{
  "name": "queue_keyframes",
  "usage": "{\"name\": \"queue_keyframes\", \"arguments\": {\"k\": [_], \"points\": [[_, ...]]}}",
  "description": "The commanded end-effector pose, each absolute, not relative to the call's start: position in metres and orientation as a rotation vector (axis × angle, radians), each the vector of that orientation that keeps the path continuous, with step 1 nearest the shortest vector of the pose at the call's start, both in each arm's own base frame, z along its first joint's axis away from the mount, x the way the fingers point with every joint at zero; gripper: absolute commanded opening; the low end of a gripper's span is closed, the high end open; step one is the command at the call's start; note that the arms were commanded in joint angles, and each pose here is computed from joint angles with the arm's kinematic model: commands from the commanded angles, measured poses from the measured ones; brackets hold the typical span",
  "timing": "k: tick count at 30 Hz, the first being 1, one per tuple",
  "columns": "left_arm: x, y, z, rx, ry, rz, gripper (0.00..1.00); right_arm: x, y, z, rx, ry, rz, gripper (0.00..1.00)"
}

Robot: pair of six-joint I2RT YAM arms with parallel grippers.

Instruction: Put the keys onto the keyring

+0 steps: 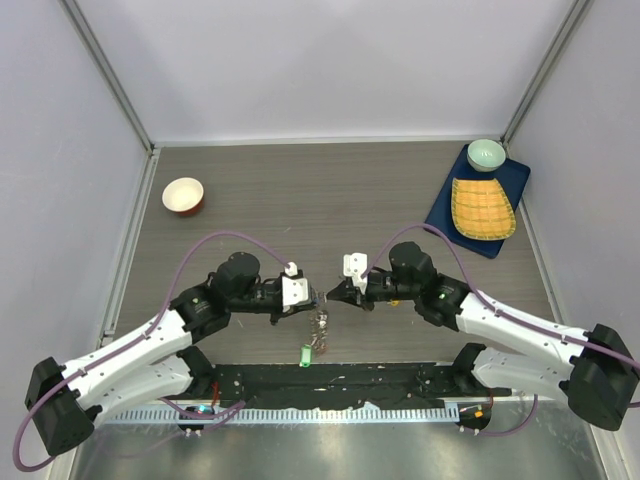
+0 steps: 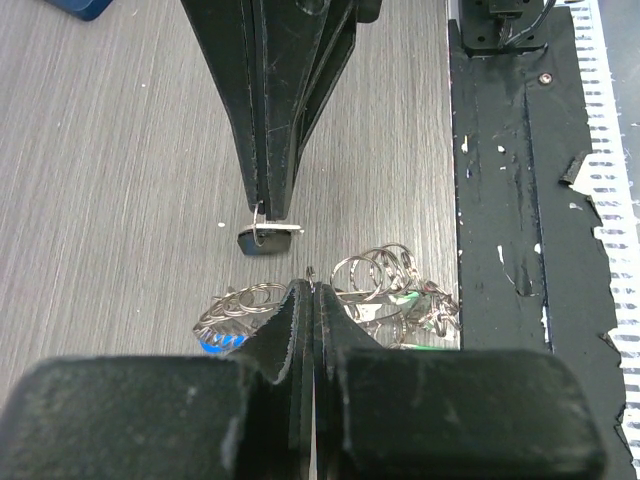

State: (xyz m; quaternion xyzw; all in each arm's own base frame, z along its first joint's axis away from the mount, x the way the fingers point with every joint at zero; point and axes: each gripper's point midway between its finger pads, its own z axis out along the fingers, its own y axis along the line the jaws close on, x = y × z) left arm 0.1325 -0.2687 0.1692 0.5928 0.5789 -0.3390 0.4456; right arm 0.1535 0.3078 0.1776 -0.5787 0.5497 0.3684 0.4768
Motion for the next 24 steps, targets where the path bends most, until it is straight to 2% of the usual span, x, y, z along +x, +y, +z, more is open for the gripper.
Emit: {"name": "queue_keyframes", "arguments": {"k": [1, 24], "points": [[0.135, -0.274, 0.187, 1.454, 1.349, -0.831, 0.00, 0.152, 0.308, 0.177, -1.414, 1.344, 0.892, 0.01], [0.138, -0.276, 0.185, 1.445, 1.352, -0.827, 0.00, 0.138, 0.315, 0.177, -1.493, 1.298, 0.956, 0.01]]}}
